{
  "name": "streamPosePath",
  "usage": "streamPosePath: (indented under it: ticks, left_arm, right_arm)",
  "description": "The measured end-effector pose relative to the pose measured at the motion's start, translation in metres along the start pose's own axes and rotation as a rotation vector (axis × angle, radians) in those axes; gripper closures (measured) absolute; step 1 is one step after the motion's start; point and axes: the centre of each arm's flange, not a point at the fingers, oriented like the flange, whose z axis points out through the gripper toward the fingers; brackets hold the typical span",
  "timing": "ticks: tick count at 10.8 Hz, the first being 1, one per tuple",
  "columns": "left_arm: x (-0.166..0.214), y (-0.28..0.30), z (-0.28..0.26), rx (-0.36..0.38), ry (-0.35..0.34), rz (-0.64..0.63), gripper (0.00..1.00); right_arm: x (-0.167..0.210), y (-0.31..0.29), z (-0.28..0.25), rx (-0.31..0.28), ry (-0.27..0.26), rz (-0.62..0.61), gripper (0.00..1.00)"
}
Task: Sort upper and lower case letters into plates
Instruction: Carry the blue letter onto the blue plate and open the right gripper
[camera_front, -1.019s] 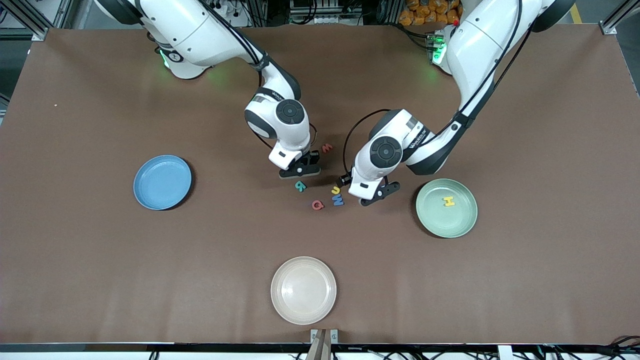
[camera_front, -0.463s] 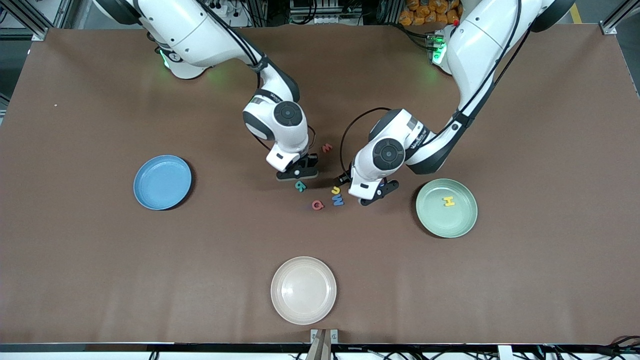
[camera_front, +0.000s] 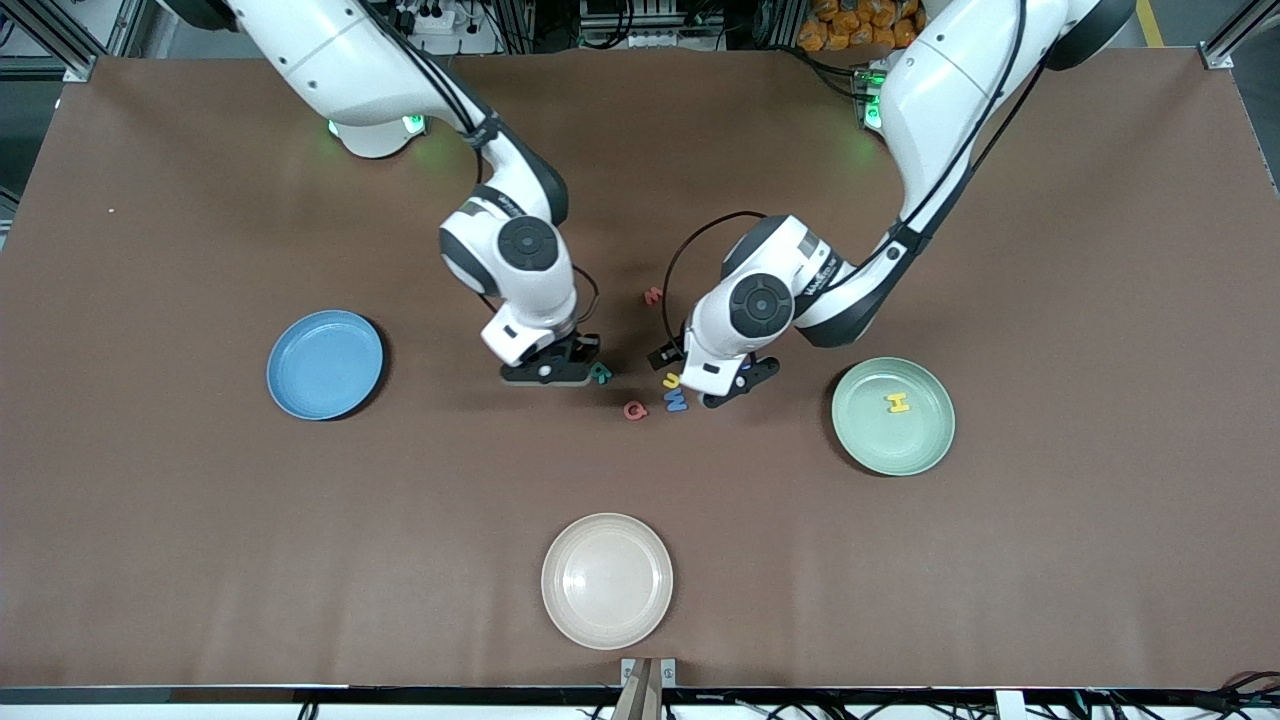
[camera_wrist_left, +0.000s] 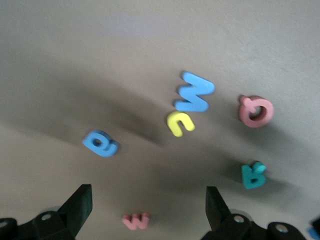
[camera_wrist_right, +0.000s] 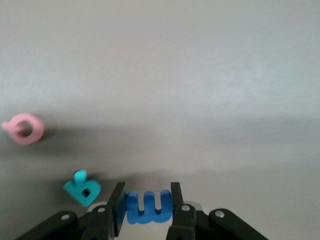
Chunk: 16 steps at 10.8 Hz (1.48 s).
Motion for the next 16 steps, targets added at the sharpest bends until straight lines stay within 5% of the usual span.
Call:
streamPosePath:
  ticks: [4,9,14,16]
  left_arm:
    - [-0.012,0.046,0.046,-0.11,0.012,0.005,0.0]
    - [-0.03,0.07,0.054,-0.058,0.031,0.014,0.0]
    - [-0.021,0.088,0.068,-0.264,0.004,-0.335,0.0]
    - [-0.027,0.092,0.08,-0.303,-0.005,-0.414,0.0]
  right_arm:
    - [0.056,0.123,-0.051,-0.014,-0.144,-0.094,0.6]
    - [0.086,0.316,-0.035,-0.058,-0.31,-0.212,0.6]
    - [0.056,0.356,0.028,-0.041,-0.384,-0.23,0.59]
    - [0.056,0.367,0.027,-0.046,-0.387,-0.212,0.4]
